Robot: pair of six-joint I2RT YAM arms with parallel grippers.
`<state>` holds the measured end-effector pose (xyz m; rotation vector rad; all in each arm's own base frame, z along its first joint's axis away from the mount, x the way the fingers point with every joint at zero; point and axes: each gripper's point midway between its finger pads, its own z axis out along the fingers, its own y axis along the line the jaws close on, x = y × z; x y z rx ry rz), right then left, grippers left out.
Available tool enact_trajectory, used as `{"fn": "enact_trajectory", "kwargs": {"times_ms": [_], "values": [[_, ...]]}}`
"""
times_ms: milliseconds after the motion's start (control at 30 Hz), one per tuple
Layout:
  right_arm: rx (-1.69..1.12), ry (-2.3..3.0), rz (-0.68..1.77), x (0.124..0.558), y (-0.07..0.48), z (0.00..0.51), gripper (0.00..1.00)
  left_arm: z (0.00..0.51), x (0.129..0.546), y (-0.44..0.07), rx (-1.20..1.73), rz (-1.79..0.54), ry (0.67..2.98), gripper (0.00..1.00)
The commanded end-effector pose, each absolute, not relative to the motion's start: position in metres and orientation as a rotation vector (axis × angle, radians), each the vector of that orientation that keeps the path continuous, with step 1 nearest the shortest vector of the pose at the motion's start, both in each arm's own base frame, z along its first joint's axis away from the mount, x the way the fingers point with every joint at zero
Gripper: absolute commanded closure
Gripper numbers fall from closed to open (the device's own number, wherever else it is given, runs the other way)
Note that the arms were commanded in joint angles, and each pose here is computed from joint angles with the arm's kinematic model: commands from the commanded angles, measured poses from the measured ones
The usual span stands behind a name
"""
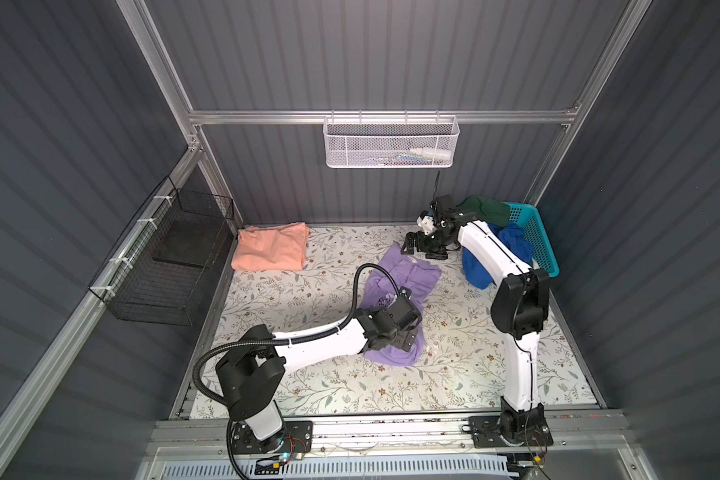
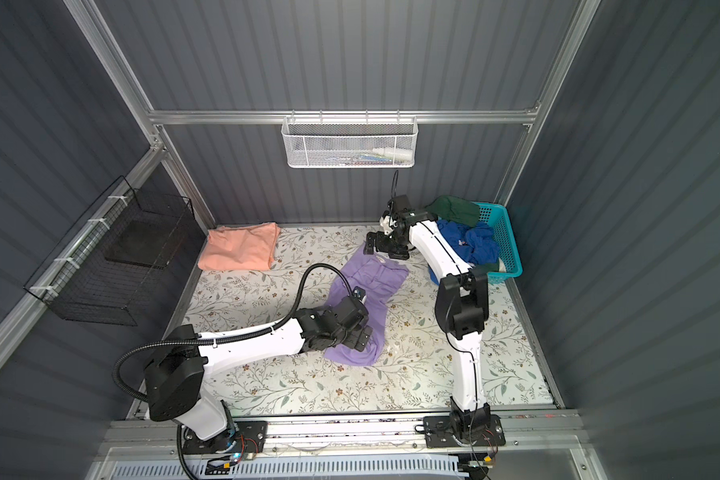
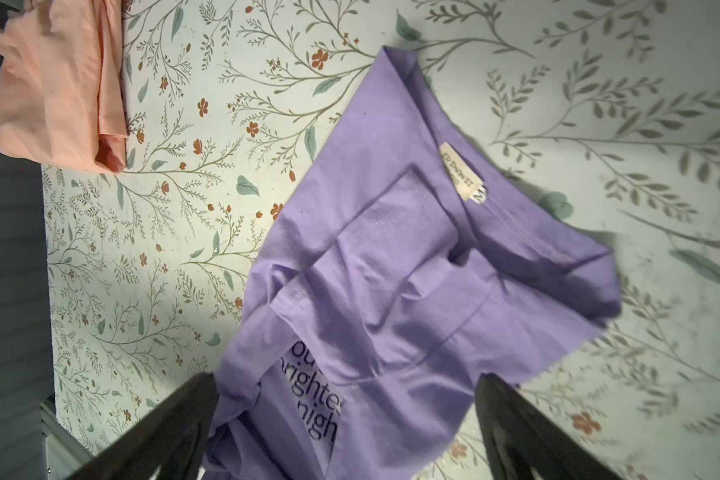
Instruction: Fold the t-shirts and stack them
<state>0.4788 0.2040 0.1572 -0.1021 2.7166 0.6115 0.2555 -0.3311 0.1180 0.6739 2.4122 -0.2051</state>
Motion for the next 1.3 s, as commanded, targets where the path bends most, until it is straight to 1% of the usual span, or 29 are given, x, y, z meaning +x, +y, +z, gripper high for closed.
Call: {"fn": "enact_trajectory", "kwargs": {"times_ms": [0,133,267,333,367,433,467,500,567,600,667,700,833,867,933,1000,1033,1233,1267], "values": [[0.006,2.686,0.557,0.473,0.186,0.16,0.01,0.138,0.284,-0.309,0.541,-0.24,2.429,0.0],[0.095,2.676,0.554,0.45,0.175,0.155,0.01,0.15,0.322,-0.294,0.434,-0.258,2.414,0.0],[0.167,2.68,0.564,0.419,0.166,0.139,0.01,0.155,0.369,-0.288,0.336,-0.359,2.422,0.0],[0.19,2.712,0.554,0.404,0.161,0.125,0.03,0.151,0.389,-0.29,0.332,-0.375,2.431,0.01],[0.198,2.731,0.544,0.397,0.159,0.118,0.06,0.152,0.402,-0.295,0.346,-0.389,2.427,0.04],[0.225,2.759,0.523,0.388,0.154,0.104,0.09,0.138,0.419,-0.3,0.379,-0.373,2.454,0.14],[0.237,2.771,0.518,0.385,0.153,0.096,0.12,0.128,0.425,-0.303,0.401,-0.361,2.477,0.16],[0.24,2.779,0.519,0.386,0.154,0.088,0.18,0.125,0.43,-0.305,0.408,-0.351,2.495,0.17],[0.254,2.807,0.498,0.391,0.154,0.075,0.24,0.123,0.434,-0.309,0.423,-0.353,2.494,0.19],[0.254,2.821,0.484,0.397,0.155,0.068,0.28,0.126,0.435,-0.31,0.417,-0.361,2.482,0.19],[0.26,2.84,0.454,0.409,0.156,0.057,0.31,0.133,0.434,-0.308,0.402,-0.375,2.451,0.19],[0.266,2.85,0.43,0.416,0.156,0.051,0.35,0.136,0.433,-0.305,0.396,-0.365,2.443,0.19],[0.253,2.884,0.359,0.44,0.156,0.034,0.4,0.148,0.423,-0.29,0.382,-0.32,2.427,0.19],[0.235,2.892,0.333,0.447,0.155,0.032,0.43,0.152,0.421,-0.285,0.372,-0.306,2.419,0.19],[0.186,2.909,0.269,0.459,0.153,0.027,0.51,0.157,0.414,-0.276,0.359,-0.286,2.413,0.19],[0.139,2.92,0.243,0.473,0.154,0.024,0.64,0.161,0.408,-0.268,0.343,-0.275,2.408,0.19],[0.117,2.928,0.235,0.48,0.154,0.022,0.67,0.163,0.405,-0.266,0.336,-0.278,2.407,0.19],[-0.007,2.886,0.177,0.531,0.157,0.018,0.84,0.151,0.383,-0.244,0.295,-0.236,2.444,0.19],[-0.001,2.865,0.173,0.542,0.156,0.021,0.84,0.147,0.381,-0.241,0.293,-0.221,2.454,0.19]]}}
